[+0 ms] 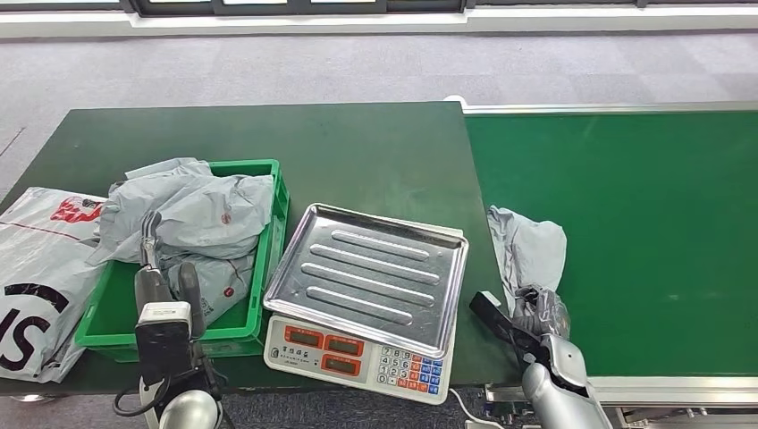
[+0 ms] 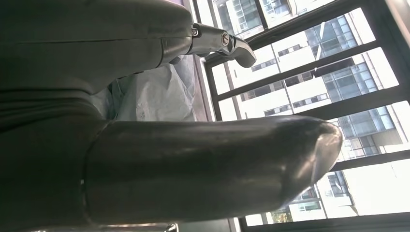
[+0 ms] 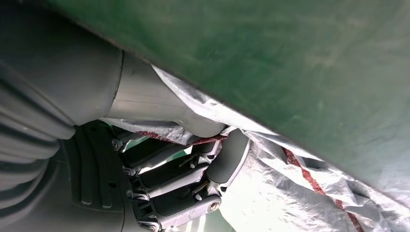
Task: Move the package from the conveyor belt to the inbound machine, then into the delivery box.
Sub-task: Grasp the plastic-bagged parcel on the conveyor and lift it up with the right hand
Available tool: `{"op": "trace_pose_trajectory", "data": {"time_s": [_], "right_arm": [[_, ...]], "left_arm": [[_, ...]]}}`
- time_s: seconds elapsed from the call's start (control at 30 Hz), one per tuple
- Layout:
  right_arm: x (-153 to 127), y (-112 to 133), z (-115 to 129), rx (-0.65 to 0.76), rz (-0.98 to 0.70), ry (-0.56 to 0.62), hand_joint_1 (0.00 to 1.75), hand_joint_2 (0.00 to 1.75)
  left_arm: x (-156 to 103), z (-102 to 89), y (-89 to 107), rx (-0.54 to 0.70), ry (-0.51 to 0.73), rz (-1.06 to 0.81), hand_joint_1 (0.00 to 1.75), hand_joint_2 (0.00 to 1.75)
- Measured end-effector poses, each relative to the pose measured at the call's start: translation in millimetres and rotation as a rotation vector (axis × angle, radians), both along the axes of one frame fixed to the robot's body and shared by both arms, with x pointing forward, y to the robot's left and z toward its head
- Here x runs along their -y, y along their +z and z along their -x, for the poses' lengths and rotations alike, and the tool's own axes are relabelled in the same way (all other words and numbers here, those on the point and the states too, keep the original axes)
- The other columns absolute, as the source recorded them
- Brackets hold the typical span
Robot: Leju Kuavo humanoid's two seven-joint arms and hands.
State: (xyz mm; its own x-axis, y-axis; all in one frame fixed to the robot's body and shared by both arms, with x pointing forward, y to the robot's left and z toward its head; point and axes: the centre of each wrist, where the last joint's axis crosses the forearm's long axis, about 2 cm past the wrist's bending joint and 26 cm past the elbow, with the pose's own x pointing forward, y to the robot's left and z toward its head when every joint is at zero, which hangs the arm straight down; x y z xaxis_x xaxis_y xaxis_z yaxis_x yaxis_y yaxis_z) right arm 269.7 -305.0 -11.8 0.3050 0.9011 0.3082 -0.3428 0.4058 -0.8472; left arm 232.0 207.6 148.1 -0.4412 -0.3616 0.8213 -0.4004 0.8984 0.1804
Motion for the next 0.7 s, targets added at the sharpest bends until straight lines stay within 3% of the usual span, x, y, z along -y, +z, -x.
{"op": "trace_pose_trajectory", "data": {"time_s": [0.17,0.37,0.57,0.7], "right_arm": [[-6.4,-3.3,3.7,0.020,-0.015,0.000,1.75,1.75],[-2.3,10.1,10.4,0.289,0.005,-0.061,1.75,1.75],[36.1,90.7,-7.0,0.699,0.041,-0.103,1.75,1.75],[62.0,132.9,-9.6,0.891,0.096,-0.102,1.75,1.75]], "left_arm": [[0.0,1.5,-1.3,-0.006,-0.001,0.005,0.00,0.00],[-1.6,11.7,-2.9,-0.001,0.012,0.003,0.00,0.00],[-3.8,21.4,-7.3,0.011,0.020,0.001,0.00,0.00],[-4.2,21.7,-8.4,0.020,0.024,0.007,0.00,0.00]]}}
